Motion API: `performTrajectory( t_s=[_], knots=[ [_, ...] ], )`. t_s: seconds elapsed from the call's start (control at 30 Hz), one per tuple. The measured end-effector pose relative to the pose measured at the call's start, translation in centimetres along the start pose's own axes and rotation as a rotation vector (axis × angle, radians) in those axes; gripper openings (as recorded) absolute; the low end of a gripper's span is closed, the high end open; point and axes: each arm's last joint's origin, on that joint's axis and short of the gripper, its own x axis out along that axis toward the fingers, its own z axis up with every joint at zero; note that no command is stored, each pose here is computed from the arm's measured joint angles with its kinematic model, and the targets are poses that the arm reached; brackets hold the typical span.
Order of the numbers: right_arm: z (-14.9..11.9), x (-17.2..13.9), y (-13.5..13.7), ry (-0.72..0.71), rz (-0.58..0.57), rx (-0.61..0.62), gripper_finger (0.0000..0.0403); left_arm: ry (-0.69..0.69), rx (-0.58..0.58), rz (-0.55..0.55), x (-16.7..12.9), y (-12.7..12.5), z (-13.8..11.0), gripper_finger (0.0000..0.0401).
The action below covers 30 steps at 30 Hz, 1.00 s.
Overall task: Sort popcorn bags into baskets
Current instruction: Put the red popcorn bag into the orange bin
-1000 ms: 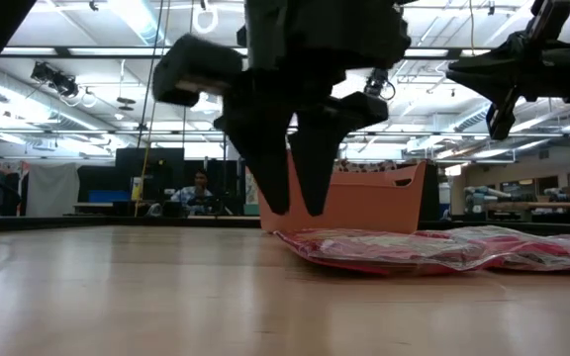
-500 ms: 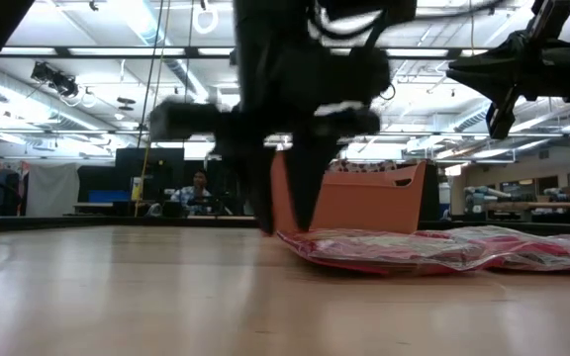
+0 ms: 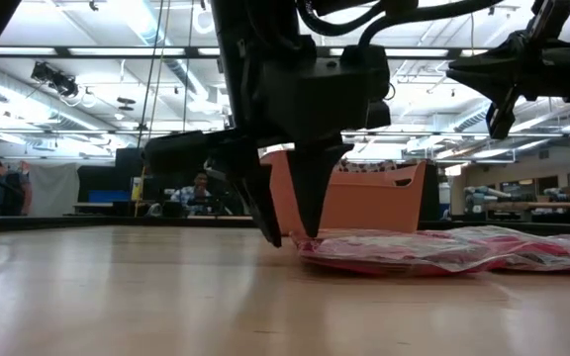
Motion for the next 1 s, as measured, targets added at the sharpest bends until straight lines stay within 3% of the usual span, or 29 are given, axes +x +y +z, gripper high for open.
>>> performTrajectory(
  t_s=[0.57, 0.73, 1.0],
  knots=[
    [0.0, 0.0, 0.0, -0.001, 0.0, 0.0, 0.0052, -0.005, 0.002, 0.05, 0.9, 0.2, 0.6, 0.0145],
    [0.0, 0.0, 0.0, -0.001, 0.001, 0.0, 0.0052, 0.009, 0.001, 0.043, 1.3, -0.1, 0.7, 0.0106],
    [0.0, 0.0, 0.0, -0.001, -0.001, 0.0, 0.0052, -0.002, -0.065, 0.019, 0.8, 0.3, 0.4, 0.0008]
  ],
)
